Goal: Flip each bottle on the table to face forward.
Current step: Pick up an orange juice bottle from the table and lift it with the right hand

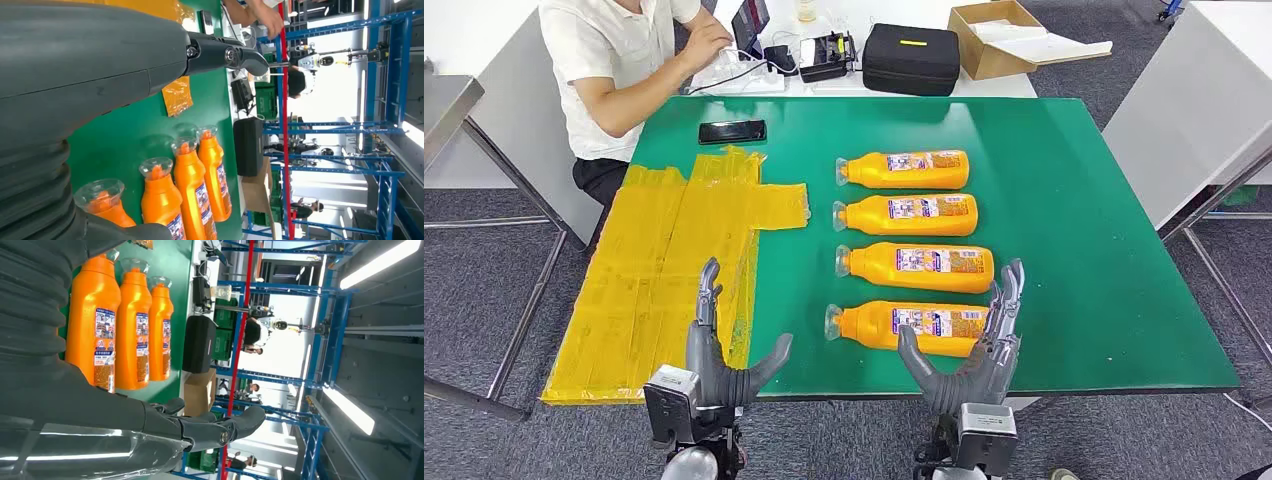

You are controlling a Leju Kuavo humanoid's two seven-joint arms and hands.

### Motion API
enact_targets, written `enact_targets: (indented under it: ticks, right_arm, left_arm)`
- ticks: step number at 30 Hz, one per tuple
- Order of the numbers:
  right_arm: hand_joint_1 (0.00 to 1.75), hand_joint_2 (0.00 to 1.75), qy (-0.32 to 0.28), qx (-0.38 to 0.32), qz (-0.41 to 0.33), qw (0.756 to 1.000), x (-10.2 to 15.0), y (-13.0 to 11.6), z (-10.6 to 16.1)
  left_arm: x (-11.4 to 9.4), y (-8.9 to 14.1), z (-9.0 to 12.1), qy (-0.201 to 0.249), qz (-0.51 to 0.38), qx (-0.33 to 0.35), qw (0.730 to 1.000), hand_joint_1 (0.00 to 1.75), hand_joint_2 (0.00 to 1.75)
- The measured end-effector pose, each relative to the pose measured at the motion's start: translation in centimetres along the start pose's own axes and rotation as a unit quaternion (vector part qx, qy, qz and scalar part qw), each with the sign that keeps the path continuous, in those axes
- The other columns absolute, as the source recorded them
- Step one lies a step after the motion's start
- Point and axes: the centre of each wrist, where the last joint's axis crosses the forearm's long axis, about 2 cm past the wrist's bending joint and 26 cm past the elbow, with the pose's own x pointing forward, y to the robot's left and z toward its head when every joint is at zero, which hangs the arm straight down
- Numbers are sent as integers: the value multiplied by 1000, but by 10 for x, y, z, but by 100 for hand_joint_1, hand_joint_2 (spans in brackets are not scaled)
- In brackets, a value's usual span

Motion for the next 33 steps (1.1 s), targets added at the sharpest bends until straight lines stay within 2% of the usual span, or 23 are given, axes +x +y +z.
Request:
enact_targets:
  ticks: [7,18,27,33]
  right_arm:
    - [0,175,4,-7,-5,1000,0,0,-1]
    - [0,175,40,-63,-47,996,-2,-8,-6]
    - [0,175,40,-69,-52,995,-1,-9,-8]
    - [0,175,29,-45,-28,998,-4,-10,-5]
  left_arm:
    - [1,1,0,-1,-1,1,1000,0,175]
    - [4,6,0,2,-22,-3,1000,0,175]
    - [4,6,-1,2,-25,-5,1000,0,175]
    - [7,8,-3,-3,-29,-6,1000,0,175]
